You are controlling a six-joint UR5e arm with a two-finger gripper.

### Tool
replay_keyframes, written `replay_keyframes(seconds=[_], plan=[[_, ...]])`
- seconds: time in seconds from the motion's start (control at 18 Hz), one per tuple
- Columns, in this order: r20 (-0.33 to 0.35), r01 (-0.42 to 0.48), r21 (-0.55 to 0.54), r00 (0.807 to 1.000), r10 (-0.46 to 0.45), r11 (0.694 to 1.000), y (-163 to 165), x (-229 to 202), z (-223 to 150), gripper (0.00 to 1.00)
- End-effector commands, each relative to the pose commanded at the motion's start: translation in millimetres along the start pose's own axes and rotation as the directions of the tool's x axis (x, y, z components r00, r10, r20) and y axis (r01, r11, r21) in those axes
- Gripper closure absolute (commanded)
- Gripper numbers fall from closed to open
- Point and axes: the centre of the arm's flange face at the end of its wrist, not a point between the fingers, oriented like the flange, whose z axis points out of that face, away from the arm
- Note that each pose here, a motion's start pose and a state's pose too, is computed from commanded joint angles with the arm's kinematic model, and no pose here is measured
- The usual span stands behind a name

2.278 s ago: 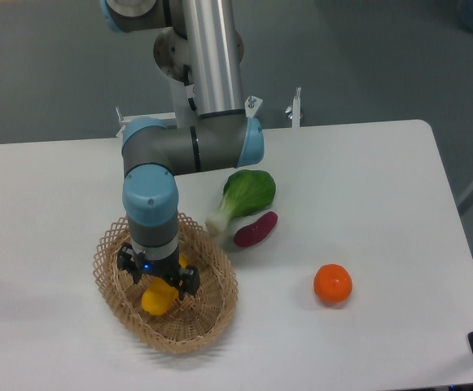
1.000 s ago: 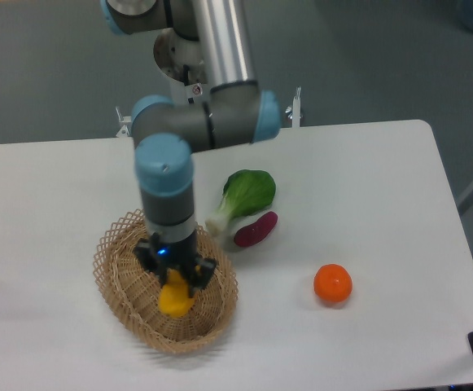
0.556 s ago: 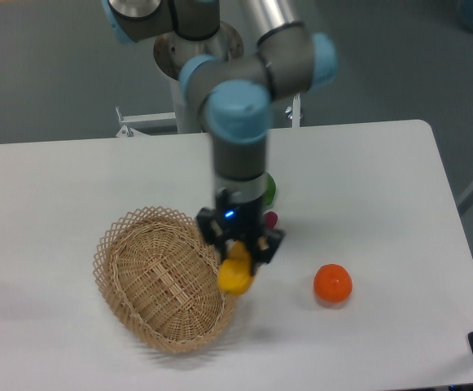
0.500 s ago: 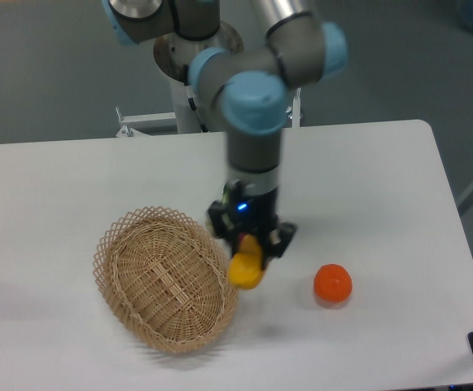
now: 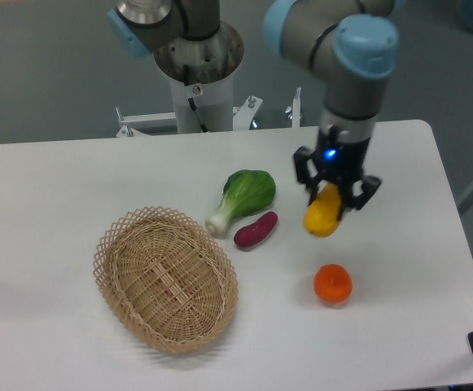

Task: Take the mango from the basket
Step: 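Lift the held mango out of the basket and raise it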

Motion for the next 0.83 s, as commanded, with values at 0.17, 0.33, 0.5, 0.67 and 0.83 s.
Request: replay_keyframes(seconds=[0.17, 0.33, 0.5, 0.67, 0.83], plan=[[-0.013, -0.005, -0.006, 1.000, 0.005, 1.000, 3.6, -2.0, -5.4, 0.45], [-0.008, -0.003, -0.006, 1.000, 0.003, 1.000, 4.5, -3.6, -9.1, 0.45], [-0.005, -0.002, -0.006, 1.000, 0.002, 1.000, 5.1, -2.2, -11.5, 0.45], [-0.004, -0.002, -0.007, 1.000, 0.002, 1.000, 5.2, -2.2, -11.5, 0.45], [-0.004, -0.002, -0.007, 1.000, 0.002, 1.000, 5.2, -2.2, -11.5, 0.45]])
